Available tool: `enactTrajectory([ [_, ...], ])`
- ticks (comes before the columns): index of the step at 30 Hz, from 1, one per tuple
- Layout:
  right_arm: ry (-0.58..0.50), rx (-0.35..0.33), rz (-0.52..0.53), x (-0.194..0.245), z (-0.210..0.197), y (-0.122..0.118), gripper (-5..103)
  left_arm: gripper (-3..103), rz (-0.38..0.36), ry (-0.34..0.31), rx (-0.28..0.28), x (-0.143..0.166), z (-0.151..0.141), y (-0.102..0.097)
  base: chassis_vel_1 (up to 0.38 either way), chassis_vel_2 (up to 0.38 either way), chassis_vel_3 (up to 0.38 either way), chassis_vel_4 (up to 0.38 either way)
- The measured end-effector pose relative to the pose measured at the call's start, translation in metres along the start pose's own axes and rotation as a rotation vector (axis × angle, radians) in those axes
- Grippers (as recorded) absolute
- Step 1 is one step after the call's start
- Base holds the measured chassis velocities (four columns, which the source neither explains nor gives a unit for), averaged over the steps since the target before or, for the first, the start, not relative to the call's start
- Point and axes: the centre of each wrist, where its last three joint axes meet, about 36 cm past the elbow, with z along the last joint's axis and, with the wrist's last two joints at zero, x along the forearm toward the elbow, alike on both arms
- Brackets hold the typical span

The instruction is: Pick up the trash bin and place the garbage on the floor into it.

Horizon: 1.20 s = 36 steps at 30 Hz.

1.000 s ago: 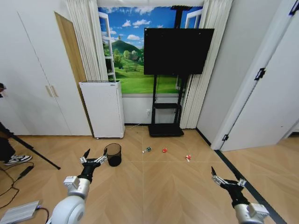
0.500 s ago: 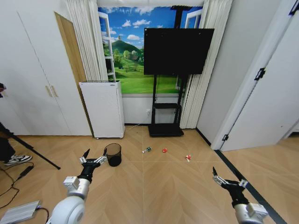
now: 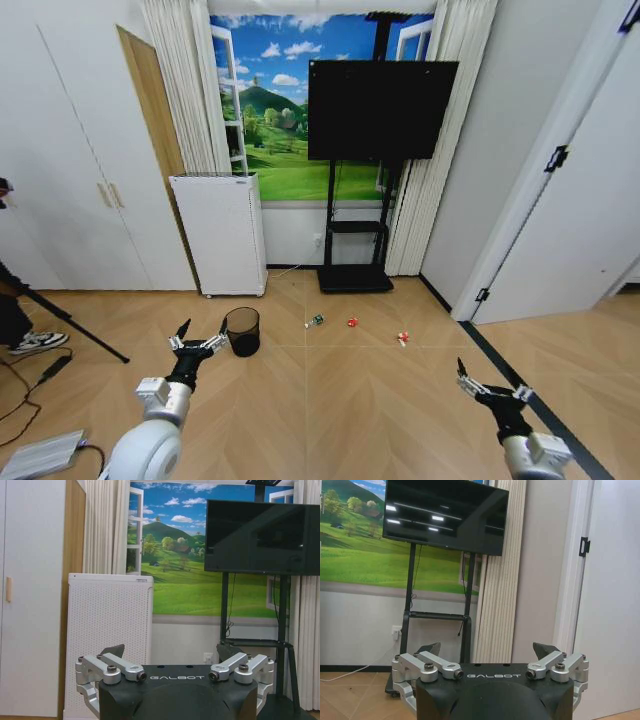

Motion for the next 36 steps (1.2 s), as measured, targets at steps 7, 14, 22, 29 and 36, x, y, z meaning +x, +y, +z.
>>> enactTrajectory([
  [7,0.005,-0.004,0.001,0.0019,0.0007,-0.0004,100,100,0.001,0.0,0.001,0.001,0.0004,-0.0001,-0.042,0.024,0.027,-0.024],
  [14,0.009,-0.006,-0.001,0.0047,0.0014,0.0004,100,100,0.001,-0.002,0.002,0.002,0.0013,-0.0007,-0.119,0.101,0.121,-0.133],
  [22,0.018,-0.013,-0.012,0.0083,0.0007,0.0025,100,100,0.003,-0.003,0.001,0.0033,0.0024,-0.0013,-0.217,0.222,0.244,-0.227],
  [29,0.018,-0.009,-0.012,0.0069,0.0016,0.0016,100,100,0.003,-0.005,0.0,0.0027,0.0025,-0.0009,-0.297,0.289,0.324,-0.318],
  [36,0.018,-0.007,-0.011,0.0052,0.0027,0.0005,100,100,0.003,-0.005,0.0,0.0019,0.0032,-0.0008,-0.377,0.375,0.383,-0.375],
])
